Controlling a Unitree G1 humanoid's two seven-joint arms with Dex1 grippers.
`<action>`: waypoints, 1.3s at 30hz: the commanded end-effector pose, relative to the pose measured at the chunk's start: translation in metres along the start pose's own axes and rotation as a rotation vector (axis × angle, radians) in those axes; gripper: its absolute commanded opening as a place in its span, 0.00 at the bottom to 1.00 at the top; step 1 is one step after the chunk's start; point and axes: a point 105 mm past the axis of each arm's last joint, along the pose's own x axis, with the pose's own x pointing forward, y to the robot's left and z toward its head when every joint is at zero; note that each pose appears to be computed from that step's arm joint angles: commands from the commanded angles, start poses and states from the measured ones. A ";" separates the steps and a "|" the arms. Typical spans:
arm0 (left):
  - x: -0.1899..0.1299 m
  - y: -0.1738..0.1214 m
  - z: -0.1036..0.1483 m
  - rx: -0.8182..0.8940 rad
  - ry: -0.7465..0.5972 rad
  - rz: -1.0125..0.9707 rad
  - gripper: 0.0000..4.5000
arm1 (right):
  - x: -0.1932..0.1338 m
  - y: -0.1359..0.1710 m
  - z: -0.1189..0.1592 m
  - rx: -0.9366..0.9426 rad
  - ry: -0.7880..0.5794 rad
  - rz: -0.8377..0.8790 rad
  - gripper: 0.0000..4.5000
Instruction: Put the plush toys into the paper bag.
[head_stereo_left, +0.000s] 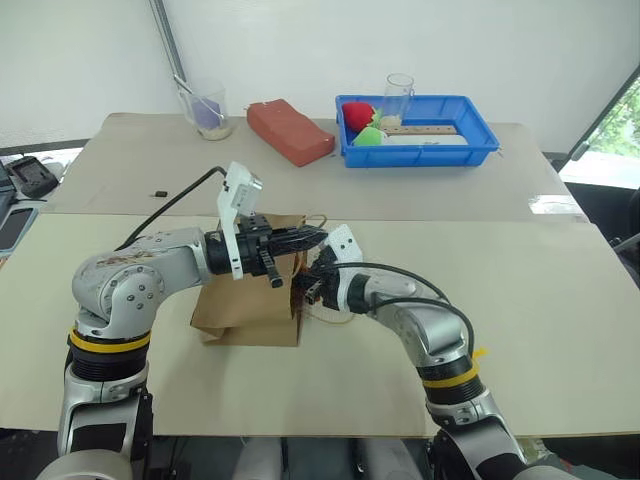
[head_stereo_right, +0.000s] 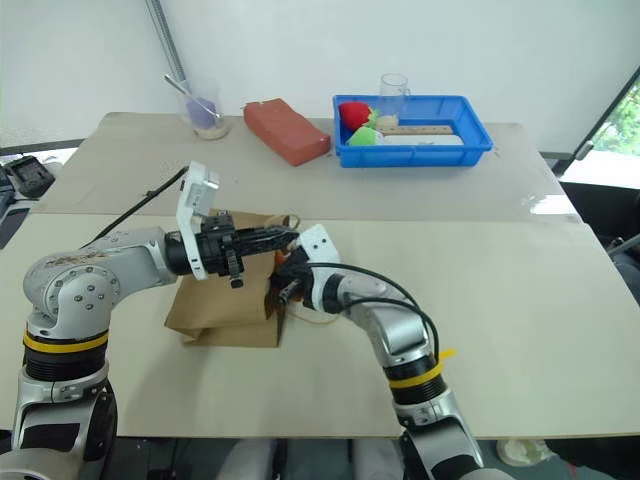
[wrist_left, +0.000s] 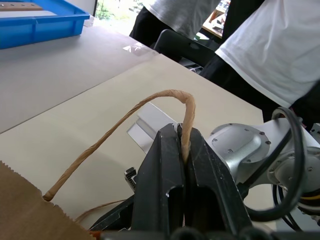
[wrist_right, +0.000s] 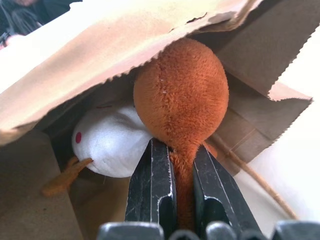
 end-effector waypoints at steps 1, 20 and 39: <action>-0.003 -0.002 0.004 0.024 -0.001 -0.011 0.00 | -0.004 0.004 0.011 0.015 -0.041 0.026 0.01; 0.013 0.016 0.023 0.257 -0.040 0.005 0.00 | -0.038 0.022 -0.019 0.020 0.055 0.080 0.01; 0.032 0.012 0.038 0.287 -0.090 -0.074 0.00 | -0.035 0.029 -0.016 0.031 0.036 0.095 0.01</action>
